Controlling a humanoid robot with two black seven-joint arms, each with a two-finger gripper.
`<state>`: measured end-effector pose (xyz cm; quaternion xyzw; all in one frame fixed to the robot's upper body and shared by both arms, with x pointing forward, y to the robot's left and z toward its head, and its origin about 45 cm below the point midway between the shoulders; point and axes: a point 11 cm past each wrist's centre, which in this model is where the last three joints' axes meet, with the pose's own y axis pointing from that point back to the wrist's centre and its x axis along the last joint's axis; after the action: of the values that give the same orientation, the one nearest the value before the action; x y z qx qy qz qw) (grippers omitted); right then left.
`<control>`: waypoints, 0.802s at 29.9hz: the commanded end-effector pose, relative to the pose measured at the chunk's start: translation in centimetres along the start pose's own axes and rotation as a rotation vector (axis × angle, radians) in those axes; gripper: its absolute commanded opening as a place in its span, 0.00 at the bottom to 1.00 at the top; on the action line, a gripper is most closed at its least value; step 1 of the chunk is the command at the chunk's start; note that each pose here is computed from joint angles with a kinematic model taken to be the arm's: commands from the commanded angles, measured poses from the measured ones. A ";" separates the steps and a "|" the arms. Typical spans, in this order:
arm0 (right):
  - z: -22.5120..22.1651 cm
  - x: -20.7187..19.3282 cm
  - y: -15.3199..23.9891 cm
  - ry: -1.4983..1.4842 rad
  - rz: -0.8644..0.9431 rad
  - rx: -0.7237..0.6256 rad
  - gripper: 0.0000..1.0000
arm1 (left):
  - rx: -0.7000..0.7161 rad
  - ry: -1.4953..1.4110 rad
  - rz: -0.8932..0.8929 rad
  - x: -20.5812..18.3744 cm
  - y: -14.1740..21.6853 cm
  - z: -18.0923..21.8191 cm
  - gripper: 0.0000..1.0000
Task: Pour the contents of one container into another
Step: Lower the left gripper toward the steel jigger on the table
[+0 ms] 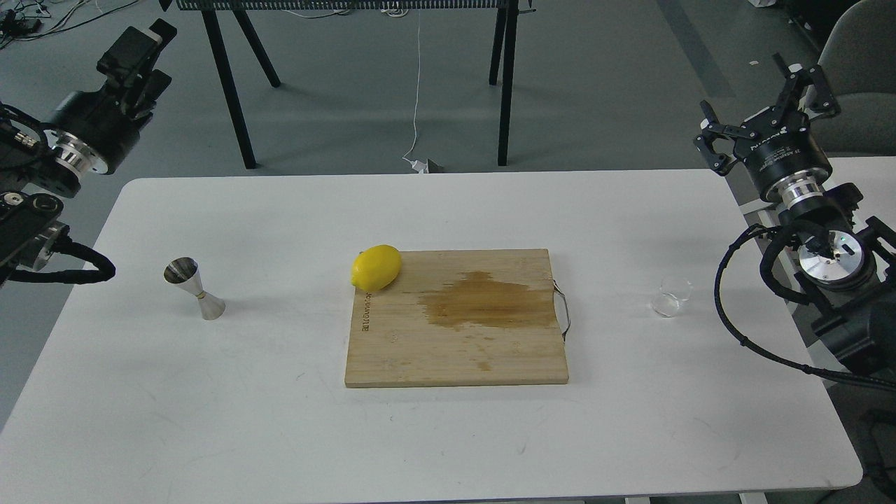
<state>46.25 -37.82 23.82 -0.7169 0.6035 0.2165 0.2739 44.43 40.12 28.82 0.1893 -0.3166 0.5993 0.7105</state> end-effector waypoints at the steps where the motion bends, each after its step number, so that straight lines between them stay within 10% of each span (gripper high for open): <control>1: 0.1 0.1 0.1 -0.001 0.002 -0.001 1.00 | 0.033 -0.116 0.036 -1.0 1.7 -1.8 1.00; 24: 0.7 0.2 0.2 -0.005 0.006 -0.007 1.00 | 0.142 -0.293 0.113 -0.9 7.0 -6.4 1.00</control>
<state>46.10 -37.53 23.25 -0.7155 0.6037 0.2212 0.2734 39.14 45.13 22.70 0.2997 -0.3612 0.6253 0.6234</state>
